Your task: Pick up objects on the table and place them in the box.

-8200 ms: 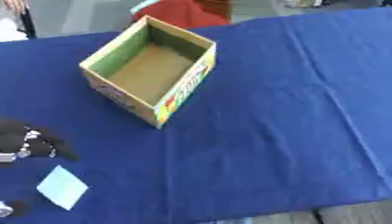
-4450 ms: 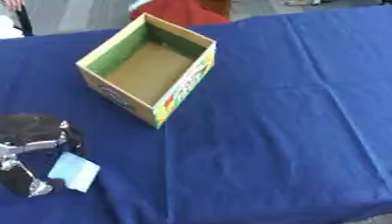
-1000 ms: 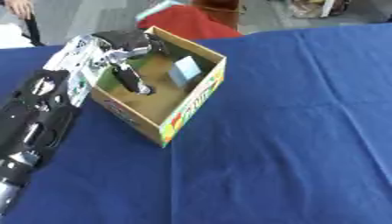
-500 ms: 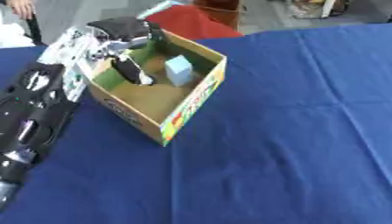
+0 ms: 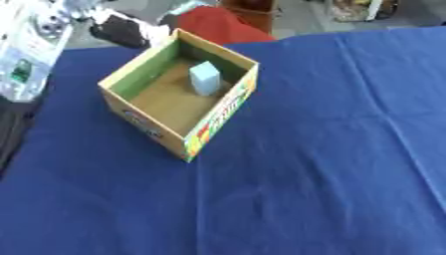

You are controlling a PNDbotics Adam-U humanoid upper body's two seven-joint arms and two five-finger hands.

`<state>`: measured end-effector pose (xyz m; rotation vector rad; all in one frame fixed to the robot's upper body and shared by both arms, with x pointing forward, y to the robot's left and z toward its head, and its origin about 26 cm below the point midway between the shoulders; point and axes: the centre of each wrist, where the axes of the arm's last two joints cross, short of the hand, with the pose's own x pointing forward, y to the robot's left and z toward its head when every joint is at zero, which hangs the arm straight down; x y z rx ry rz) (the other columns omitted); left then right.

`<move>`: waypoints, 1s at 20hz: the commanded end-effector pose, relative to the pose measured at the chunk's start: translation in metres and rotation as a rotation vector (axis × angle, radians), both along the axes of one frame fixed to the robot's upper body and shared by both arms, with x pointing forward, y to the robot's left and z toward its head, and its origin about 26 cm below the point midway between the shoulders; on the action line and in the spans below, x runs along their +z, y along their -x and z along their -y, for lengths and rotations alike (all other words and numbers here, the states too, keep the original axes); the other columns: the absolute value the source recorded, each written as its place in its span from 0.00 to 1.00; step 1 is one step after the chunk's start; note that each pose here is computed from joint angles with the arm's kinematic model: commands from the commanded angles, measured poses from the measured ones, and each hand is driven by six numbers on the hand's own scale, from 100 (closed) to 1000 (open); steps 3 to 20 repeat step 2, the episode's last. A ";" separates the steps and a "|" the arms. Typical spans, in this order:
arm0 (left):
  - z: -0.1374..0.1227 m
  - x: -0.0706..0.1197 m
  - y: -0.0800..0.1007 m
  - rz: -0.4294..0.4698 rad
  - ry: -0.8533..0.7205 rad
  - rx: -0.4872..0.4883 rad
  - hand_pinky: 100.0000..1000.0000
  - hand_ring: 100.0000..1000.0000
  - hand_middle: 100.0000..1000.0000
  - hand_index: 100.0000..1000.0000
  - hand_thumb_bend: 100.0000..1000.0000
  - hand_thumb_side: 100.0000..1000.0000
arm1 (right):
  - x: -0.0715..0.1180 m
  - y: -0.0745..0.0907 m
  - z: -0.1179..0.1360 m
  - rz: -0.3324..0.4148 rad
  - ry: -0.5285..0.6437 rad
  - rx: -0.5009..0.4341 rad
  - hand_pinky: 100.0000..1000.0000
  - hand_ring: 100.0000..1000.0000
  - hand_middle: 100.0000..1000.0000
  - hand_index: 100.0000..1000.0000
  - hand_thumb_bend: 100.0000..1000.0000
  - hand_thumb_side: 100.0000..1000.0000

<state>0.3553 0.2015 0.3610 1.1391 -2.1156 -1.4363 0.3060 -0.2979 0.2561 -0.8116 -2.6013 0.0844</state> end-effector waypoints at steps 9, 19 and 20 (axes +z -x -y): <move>-0.018 0.020 0.058 0.163 0.166 -0.040 0.70 0.76 0.77 0.85 0.07 0.47 | 0.012 0.005 0.004 0.045 0.040 -0.016 0.65 0.69 0.82 0.76 0.00 1.00; -0.018 0.020 0.058 0.163 0.166 -0.040 0.70 0.76 0.77 0.85 0.07 0.47 | 0.012 0.005 0.004 0.045 0.040 -0.016 0.65 0.69 0.82 0.76 0.00 1.00; -0.018 0.020 0.058 0.163 0.166 -0.040 0.70 0.76 0.77 0.85 0.07 0.47 | 0.012 0.005 0.004 0.045 0.040 -0.016 0.65 0.69 0.82 0.76 0.00 1.00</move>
